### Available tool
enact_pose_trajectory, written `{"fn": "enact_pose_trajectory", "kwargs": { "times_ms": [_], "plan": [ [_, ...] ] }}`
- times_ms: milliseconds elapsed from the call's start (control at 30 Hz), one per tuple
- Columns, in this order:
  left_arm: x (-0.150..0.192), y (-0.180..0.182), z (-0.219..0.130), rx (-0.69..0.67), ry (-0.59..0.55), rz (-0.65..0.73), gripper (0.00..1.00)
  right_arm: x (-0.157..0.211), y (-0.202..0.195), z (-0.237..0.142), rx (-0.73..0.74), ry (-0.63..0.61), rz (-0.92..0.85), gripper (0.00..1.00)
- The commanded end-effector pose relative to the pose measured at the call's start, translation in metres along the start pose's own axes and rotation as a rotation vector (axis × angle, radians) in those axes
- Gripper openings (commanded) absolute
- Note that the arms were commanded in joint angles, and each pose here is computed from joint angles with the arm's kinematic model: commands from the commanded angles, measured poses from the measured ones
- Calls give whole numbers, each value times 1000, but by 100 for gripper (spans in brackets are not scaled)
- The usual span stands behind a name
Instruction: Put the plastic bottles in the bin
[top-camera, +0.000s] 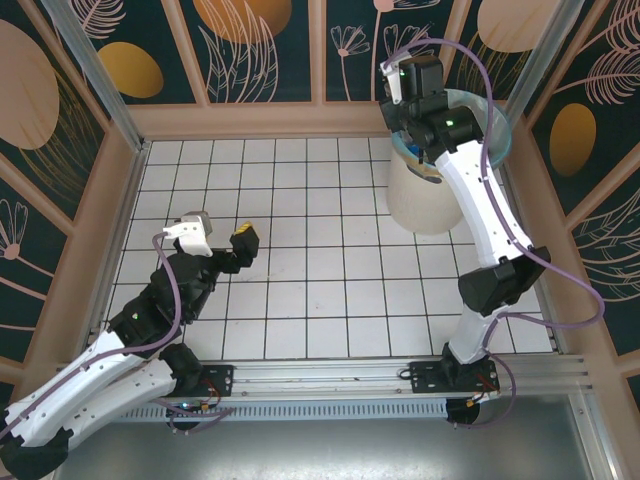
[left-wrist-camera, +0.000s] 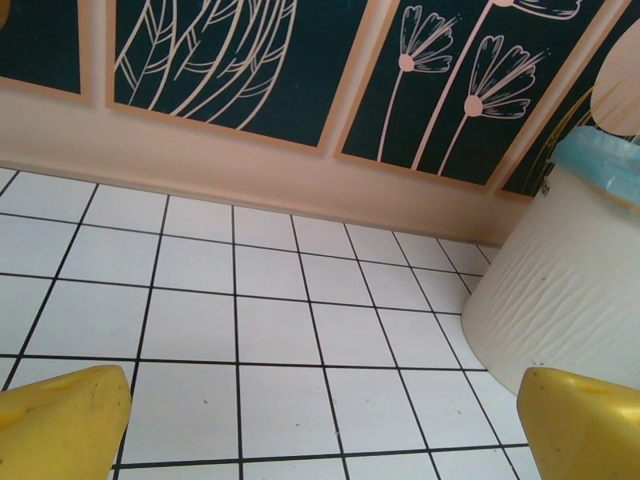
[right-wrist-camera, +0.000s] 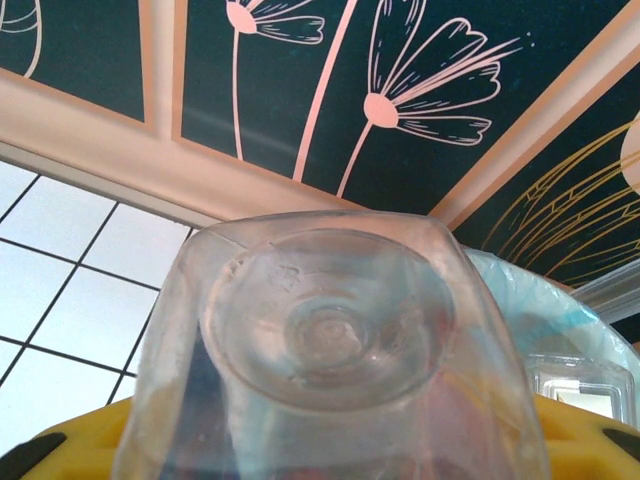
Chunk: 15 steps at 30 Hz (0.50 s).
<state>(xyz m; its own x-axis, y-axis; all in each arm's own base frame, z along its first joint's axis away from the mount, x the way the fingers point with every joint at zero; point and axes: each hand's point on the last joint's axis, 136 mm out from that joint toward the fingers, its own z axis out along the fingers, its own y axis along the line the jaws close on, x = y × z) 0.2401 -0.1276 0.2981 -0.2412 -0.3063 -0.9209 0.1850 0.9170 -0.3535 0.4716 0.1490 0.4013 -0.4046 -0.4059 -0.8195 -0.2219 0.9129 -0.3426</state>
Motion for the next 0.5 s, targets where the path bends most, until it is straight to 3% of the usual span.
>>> {"fn": "enact_pose_trajectory", "kwargs": {
  "times_ms": [0,133,367,400,467],
  "plan": [
    [1,4,3,-29,-3,-9,99,-19,-22,-18,48,-50,28,42],
    [2,5,6,-42,2,-6,98,-15,-27,-16,54,-30,29,45],
    [8,8,8,-55,8,-8,99,25,-42,0,76,101,81,49],
    [9,8,8,-56,10,-6,99,29,-41,2,73,112,81,51],
    [10,8,9,-60,10,-3,99,31,-38,3,72,120,78,66]
  ]
}}
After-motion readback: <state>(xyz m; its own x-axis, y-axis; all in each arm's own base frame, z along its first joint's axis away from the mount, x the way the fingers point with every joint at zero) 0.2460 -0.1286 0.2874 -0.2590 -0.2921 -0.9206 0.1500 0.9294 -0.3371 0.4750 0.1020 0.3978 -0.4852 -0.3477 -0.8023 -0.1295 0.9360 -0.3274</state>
